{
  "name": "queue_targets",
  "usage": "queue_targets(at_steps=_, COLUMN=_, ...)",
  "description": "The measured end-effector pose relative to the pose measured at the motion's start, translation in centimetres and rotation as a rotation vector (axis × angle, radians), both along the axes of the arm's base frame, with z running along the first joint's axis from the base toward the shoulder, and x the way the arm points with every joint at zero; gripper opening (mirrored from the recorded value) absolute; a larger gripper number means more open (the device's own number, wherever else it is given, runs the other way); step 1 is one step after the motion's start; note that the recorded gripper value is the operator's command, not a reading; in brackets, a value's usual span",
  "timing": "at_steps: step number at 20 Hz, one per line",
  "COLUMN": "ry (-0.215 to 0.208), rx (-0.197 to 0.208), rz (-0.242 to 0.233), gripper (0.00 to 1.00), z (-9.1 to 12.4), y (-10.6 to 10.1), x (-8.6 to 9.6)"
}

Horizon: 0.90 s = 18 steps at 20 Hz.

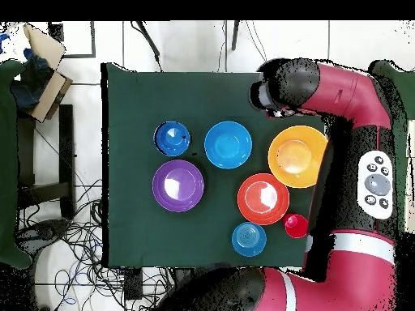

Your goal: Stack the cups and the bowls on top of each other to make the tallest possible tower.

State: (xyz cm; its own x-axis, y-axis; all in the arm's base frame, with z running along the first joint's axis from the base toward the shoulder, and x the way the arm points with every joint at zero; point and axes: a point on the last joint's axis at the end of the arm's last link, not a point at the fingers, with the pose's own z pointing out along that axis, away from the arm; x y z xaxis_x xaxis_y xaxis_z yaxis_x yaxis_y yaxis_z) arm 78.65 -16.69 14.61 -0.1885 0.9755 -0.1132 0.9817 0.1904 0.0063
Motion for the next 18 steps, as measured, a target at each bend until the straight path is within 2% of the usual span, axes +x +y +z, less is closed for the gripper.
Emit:
queue_targets(at_steps=7, ry=-0.013, rx=-0.014, rz=-0.015, gripper=1.00, z=0.1, y=-1.3, x=1.8)
queue_targets(at_steps=8, ry=-0.008, rx=-0.013, rz=-0.021, gripper=1.00, z=0.1, y=-1.5, x=2.7)
queue_targets(at_steps=11, ry=0.002, rx=-0.010, rz=-0.025, gripper=1.00, z=0.1, y=-1.4, x=3.6)
queue_targets(at_steps=12, ry=0.016, rx=-0.002, rz=-0.027, gripper=1.00, z=0.2, y=-1.1, x=4.3)
queue_targets(at_steps=18, ry=0.062, rx=0.024, rz=-0.028, gripper=1.00, z=0.0, y=0.3, x=5.8)
